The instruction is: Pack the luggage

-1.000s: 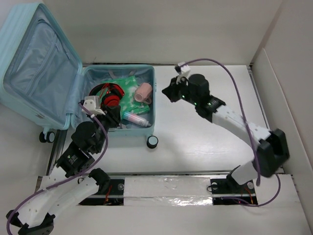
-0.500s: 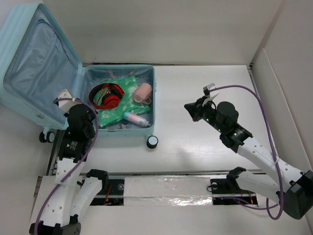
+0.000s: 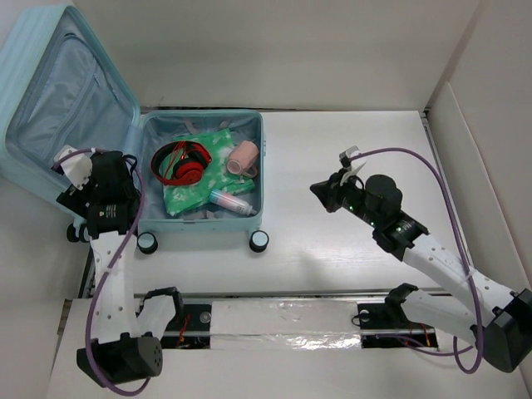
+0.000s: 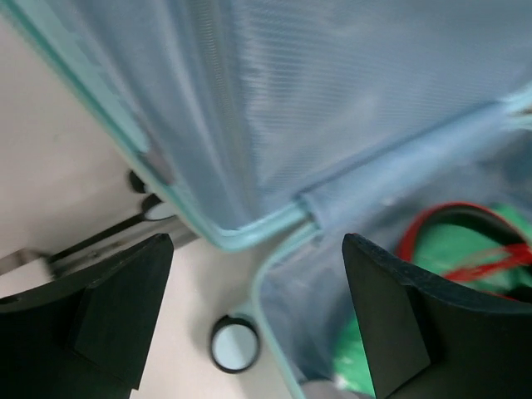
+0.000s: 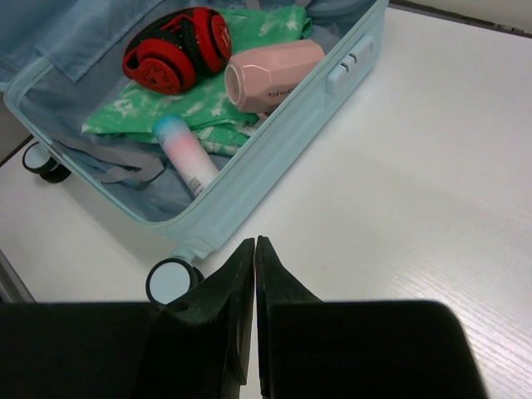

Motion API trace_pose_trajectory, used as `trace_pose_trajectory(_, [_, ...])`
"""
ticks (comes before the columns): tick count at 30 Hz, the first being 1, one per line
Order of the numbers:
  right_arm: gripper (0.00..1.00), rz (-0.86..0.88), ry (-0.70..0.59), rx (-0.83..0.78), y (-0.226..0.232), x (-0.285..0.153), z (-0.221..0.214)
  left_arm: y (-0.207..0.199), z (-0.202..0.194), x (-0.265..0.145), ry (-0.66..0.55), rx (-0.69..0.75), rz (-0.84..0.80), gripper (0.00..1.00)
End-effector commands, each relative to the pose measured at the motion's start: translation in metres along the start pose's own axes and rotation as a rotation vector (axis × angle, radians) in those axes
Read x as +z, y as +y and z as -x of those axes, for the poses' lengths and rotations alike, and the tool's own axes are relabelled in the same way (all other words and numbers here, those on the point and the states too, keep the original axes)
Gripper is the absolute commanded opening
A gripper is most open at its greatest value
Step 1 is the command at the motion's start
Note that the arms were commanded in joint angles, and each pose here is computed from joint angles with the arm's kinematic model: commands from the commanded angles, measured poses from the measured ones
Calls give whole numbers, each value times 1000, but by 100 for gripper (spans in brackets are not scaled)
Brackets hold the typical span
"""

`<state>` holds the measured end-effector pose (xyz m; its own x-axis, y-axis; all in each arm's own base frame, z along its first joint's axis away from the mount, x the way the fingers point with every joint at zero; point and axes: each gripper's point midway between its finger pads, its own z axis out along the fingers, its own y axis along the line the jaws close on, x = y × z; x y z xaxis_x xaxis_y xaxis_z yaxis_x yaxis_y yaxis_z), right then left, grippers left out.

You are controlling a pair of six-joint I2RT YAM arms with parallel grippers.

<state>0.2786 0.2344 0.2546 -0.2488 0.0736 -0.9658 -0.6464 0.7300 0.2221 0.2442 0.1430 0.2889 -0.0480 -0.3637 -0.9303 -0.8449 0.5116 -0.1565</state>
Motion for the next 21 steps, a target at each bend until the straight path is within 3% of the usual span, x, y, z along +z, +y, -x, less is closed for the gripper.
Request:
trace_pose_trajectory(1, [9,37,-62,-43,14,-7,29,31,12,3,-47,-8,143,80])
trace_pose_trajectory(5, [9,64,-72,-56,23,-10,33,47,29,15,-102,37,288,78])
trace_pose_trajectory(6, [9,76,-71,-62,27,-10,33,56,28,28,-83,76,351,77])
trace_pose_trajectory(8, [9,81,-67,-69,30,-10,32,76,25,44,-20,10,402,72])
trace_pose_trajectory(17, [9,106,-22,-89,44,1,20,59,40,56,-36,5,349,49])
trace_pose_trajectory(21, [9,104,3,-105,50,8,13,34,43,41,-104,65,301,17])
